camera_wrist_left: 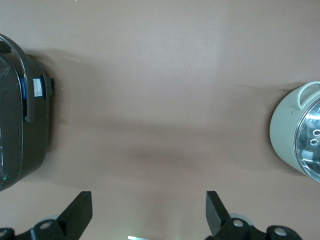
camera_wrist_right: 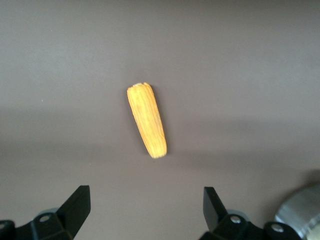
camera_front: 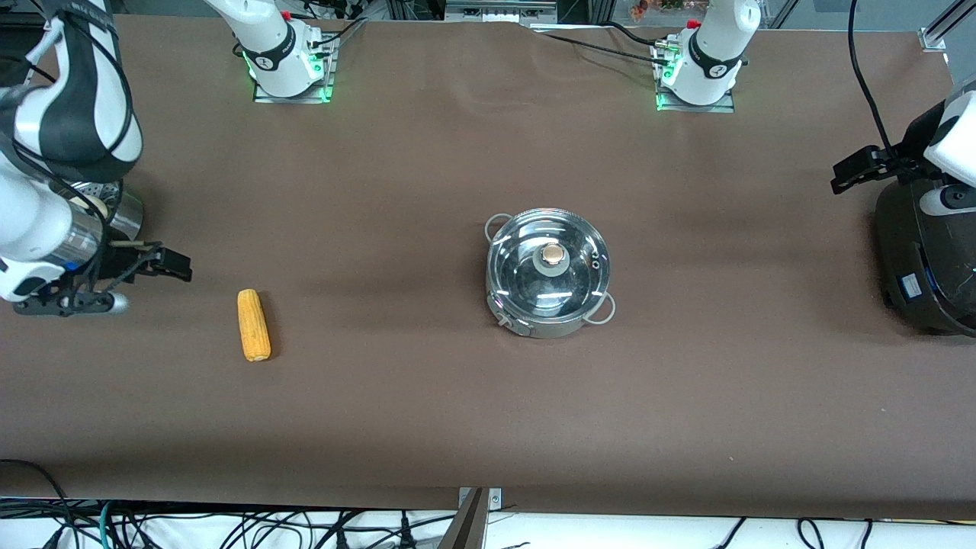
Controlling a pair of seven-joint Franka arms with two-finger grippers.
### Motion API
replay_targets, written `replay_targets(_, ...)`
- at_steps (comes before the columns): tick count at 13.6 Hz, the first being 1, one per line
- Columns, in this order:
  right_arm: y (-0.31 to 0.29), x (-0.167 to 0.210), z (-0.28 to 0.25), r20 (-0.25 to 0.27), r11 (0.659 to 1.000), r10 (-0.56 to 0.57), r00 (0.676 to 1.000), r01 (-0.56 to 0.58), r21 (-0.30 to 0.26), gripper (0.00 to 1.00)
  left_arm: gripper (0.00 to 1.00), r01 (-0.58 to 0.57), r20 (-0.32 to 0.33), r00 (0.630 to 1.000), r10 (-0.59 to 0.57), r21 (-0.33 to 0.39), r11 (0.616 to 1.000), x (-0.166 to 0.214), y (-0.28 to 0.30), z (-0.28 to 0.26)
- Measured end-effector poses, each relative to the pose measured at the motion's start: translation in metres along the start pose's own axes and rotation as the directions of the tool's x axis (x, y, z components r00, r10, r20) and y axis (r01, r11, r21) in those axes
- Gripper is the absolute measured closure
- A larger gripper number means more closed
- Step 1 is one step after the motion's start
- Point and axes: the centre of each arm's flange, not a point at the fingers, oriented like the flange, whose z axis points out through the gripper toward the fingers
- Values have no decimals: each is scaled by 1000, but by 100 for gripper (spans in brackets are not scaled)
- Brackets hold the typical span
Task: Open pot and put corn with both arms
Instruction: 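Reach the right gripper to the yellow corn and grasp it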
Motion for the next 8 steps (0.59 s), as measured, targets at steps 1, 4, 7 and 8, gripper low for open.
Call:
replay_targets(1,-1,8,19,-6,1000,-10,1000,10,15,0,0,-1,0,1000,1,-1,1000,1,0,0)
replay_targets(4,-10,30,89,-20,997,-66,998,67,28,0,0,-11,2,1000,11,-1,1000,0,6,0)
replay_targets(7,-19,42,139,-35,991,-126,991,128,32,0,0,-32,13,999,32,-28,999,-1,20,2)
replay_targets(8,-20,45,150,-51,986,-163,985,164,29,0,0,-40,19,999,41,-40,998,-1,28,4)
